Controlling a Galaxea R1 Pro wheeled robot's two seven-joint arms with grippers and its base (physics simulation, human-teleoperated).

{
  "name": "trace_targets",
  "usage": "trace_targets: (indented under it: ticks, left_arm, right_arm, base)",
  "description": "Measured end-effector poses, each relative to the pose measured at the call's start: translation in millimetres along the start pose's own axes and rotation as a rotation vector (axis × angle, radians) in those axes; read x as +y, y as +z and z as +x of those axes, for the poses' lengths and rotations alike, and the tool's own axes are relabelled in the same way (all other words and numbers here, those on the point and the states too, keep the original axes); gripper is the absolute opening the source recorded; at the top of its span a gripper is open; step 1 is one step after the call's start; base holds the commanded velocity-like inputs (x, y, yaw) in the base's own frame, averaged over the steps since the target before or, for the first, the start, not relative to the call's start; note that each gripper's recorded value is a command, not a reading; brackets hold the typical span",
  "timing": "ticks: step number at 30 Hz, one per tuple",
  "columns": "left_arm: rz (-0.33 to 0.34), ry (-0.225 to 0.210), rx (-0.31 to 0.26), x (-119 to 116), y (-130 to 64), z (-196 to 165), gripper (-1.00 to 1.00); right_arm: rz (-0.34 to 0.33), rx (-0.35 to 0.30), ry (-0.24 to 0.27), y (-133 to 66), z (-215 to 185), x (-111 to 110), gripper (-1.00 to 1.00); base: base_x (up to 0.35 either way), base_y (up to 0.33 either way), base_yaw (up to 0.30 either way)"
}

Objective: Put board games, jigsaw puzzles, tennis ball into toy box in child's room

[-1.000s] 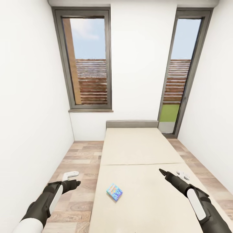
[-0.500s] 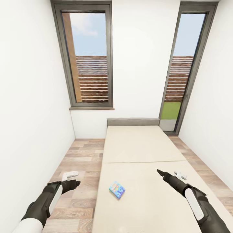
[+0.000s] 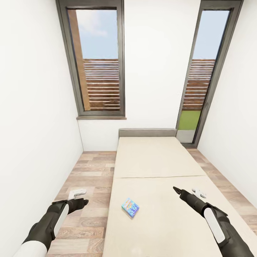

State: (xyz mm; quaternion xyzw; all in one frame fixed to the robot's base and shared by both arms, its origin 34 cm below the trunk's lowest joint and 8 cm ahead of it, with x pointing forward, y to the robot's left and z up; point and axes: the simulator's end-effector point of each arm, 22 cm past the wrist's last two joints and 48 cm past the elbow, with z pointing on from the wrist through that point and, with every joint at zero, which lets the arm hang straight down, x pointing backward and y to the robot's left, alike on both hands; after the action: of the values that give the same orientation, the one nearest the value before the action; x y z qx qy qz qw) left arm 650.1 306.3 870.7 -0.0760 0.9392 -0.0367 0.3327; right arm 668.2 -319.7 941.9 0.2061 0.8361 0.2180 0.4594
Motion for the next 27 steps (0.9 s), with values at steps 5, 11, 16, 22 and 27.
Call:
trace_targets:
  ticks: [5,11,16,22,27]
  left_arm:
    - [0.0,0.001,0.0,-0.2,0.1,0.1,1.0]
    - [0.0,0.001,0.0,-0.2,0.1,0.1,1.0]
    - [0.0,0.0,0.0,0.1,0.0,0.1,1.0]
    - [-0.001,0.0,0.0,0.2,0.0,0.0,1.0]
    - [0.0,0.0,0.0,0.2,0.0,0.0,1.0]
  right_arm:
    - [-0.001,-0.004,0.0,0.0,-1.0,0.5,1.0]
    - [-0.001,-0.007,0.0,0.0,-1.5,0.5,1.0]
    - [-0.001,-0.007,-0.001,0.1,-1.5,0.6,1.0]
    - [-0.001,-0.007,-0.002,0.1,-1.4,0.7,1.0]
    - [-0.001,-0.007,-0.002,0.2,-1.4,0.7,1.0]
  base:
    - [0.0,0.0,0.0]
    - [0.0,0.0,0.0]
    - [0.0,0.077,0.0]
    - [0.0,0.238,0.0]
    - [0.0,0.275,0.0]
